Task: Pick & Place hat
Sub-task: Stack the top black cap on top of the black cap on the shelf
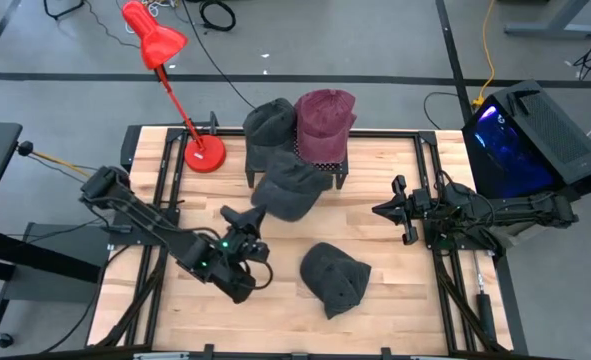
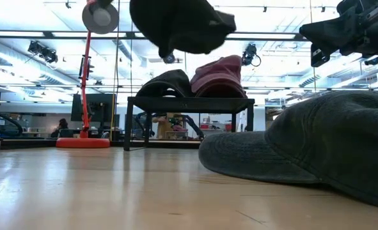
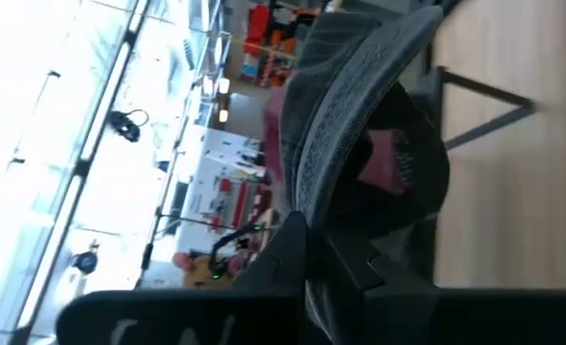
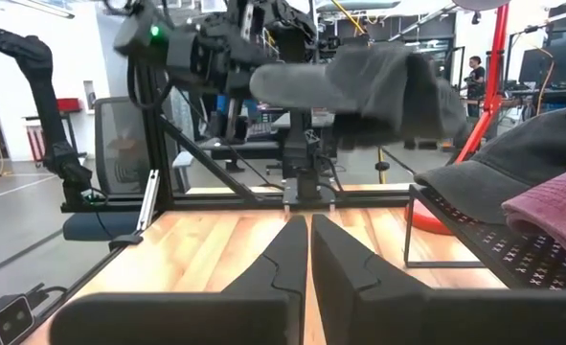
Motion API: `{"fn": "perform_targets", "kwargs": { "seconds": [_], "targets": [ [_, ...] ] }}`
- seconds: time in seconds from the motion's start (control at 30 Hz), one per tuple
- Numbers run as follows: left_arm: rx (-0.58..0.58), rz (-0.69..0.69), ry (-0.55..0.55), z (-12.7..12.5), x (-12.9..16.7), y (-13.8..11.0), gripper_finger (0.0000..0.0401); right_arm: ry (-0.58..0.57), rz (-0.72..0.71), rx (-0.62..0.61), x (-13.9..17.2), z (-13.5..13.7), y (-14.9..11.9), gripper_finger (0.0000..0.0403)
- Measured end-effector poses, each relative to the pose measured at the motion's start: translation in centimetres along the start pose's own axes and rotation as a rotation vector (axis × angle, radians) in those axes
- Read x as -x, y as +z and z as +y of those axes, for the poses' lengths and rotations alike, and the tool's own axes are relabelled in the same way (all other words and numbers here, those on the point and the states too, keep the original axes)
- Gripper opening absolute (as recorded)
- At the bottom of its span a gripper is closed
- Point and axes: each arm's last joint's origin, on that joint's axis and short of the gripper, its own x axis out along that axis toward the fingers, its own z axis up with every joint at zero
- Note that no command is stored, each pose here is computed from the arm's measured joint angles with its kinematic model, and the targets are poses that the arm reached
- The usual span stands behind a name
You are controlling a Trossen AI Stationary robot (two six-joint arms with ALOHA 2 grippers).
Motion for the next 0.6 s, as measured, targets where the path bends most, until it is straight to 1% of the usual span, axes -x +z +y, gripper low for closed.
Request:
{"fn": "perform_targets", "kwargs": {
  "seconds": [0.23, 0.47, 0.6],
  "targets": [
    [-0.027, 0.042, 0.046, 3.2, -0.8, -0.3, 0.0014, 0.0, 0.0, 0.0, 0.0, 0.0, 0.0, 0.0023],
    [-0.121, 0.108, 0.062, 5.5, -2.6, -1.1, 0.0014, 0.0, 0.0, 0.0, 0.0, 0.0, 0.0, 0.0023],
    [-0.103, 0.162, 0.079, 6.8, -4.0, -1.9, 0.0014, 0.0, 0.0, 0.0, 0.0, 0.0, 0.0, 0.0023]
  ]
}}
